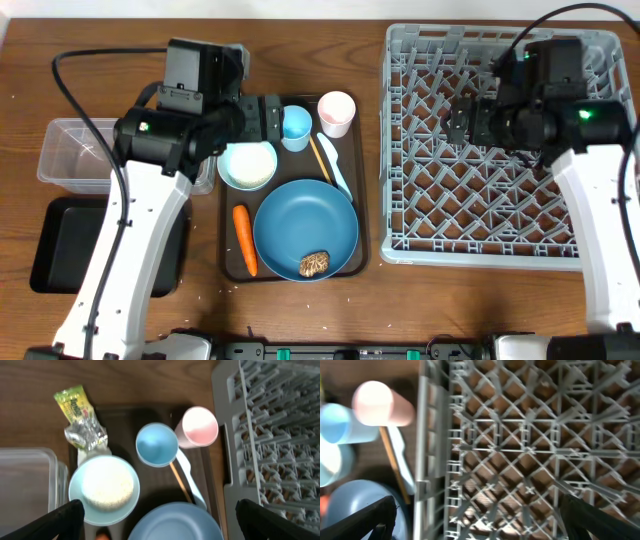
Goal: Sort waste into correct bins and load items into the dishwasher rack
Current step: 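Reach the left gripper to the blue cup and grasp it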
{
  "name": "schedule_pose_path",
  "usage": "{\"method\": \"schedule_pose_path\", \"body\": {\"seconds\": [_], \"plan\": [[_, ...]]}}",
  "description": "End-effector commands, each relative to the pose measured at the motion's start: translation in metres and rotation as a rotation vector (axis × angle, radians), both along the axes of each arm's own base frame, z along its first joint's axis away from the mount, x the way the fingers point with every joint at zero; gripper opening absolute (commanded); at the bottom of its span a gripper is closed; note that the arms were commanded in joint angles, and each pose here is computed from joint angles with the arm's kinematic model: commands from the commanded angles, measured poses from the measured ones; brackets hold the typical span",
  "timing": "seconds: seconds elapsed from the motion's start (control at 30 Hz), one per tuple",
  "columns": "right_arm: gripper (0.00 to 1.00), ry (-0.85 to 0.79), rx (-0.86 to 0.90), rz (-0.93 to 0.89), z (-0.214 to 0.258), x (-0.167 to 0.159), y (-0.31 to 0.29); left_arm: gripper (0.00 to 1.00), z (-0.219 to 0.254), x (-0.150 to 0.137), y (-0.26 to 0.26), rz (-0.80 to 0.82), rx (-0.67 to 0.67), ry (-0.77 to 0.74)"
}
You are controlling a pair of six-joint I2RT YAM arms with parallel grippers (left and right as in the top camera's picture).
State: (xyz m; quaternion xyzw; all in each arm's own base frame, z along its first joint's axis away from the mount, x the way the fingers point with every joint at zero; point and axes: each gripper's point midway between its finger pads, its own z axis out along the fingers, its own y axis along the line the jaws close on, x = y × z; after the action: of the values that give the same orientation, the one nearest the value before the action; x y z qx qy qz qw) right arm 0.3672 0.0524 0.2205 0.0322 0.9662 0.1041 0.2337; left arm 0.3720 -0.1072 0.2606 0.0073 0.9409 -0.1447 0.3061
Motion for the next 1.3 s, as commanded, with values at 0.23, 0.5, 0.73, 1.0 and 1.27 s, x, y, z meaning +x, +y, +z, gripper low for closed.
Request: {"method": "schedule_pose_path", "body": {"seconds": [0.23, 0.5, 0.73, 1.0, 1.27], "plan": [[0.99, -0.054, -0.094, 0.064, 0.005, 0.005, 0.03, 0.95, -0.077, 0.045, -0.005, 0.069, 0.025, 0.156], [0.96, -0.052, -0.094, 0.095, 0.004, 0.001, 0.041, 0.85, -0.126, 0.063, 0.019, 0.14, 0.186, 0.212], [0.92, -0.046, -0.094, 0.1, 0.003, 0.0, 0.043, 0.72, -0.145, 0.08, 0.014, 0.137, 0.179, 0.198], [0.91, -0.044, -0.095, 0.1, 0.003, -0.001, 0.043, 0.71, -0.146, 0.078, 0.004, 0.113, 0.182, 0.196], [0.95, -0.025, -0.099, 0.101, 0.001, -0.005, 0.042, 0.7, -0.146, 0.07, -0.014, 0.071, 0.19, 0.203]]}}
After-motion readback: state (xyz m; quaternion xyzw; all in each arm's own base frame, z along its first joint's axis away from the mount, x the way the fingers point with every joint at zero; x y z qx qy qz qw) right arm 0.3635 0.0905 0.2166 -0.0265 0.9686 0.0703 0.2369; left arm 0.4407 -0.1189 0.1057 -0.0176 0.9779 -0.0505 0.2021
